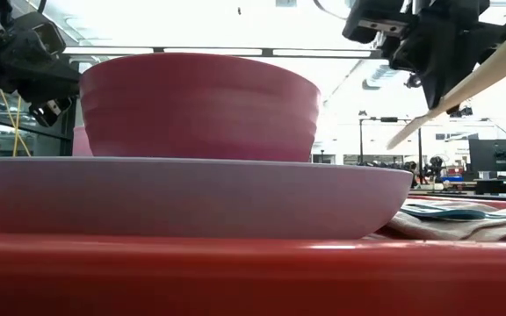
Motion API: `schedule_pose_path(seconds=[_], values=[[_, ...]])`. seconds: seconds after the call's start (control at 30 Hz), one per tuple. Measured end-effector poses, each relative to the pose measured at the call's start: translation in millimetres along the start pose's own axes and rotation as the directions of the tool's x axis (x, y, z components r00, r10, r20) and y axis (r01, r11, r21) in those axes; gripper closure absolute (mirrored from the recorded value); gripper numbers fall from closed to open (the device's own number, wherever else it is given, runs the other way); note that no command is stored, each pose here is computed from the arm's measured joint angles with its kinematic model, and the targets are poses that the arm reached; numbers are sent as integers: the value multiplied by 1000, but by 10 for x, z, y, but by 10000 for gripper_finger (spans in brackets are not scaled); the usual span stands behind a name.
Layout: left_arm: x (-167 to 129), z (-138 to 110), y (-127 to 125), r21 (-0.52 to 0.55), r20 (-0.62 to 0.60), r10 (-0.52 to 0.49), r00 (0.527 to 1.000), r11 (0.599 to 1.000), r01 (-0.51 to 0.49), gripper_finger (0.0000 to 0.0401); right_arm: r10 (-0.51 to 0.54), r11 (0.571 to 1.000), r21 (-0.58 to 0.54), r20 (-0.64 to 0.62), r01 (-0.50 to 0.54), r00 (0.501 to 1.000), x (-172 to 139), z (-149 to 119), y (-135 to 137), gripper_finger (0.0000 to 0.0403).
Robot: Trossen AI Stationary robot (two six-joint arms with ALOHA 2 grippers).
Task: Set up tray
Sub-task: Put the yellow knife on the brown table napkin to the right of the blue fork
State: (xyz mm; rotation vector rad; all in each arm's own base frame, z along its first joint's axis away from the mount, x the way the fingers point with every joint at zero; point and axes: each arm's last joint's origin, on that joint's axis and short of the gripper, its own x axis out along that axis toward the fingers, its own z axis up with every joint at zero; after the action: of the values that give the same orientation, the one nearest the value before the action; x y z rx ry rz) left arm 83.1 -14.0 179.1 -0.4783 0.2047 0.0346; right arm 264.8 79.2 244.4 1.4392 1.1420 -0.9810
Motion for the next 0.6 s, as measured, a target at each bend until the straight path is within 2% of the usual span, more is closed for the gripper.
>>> schedule_pose_path(seconds=[0.33, 0.6], values=[[-1, 3, -2, -1, 2, -1, 1000, 1000, 1, 290, -7, 1000, -11, -67, 6, 998, 285, -184, 109, 397], [-1, 4, -2, -1, 4, -2, 1000, 1000, 2, 290, -42, 999, -20, -56, 41, 998, 430, -251, 111, 399]])
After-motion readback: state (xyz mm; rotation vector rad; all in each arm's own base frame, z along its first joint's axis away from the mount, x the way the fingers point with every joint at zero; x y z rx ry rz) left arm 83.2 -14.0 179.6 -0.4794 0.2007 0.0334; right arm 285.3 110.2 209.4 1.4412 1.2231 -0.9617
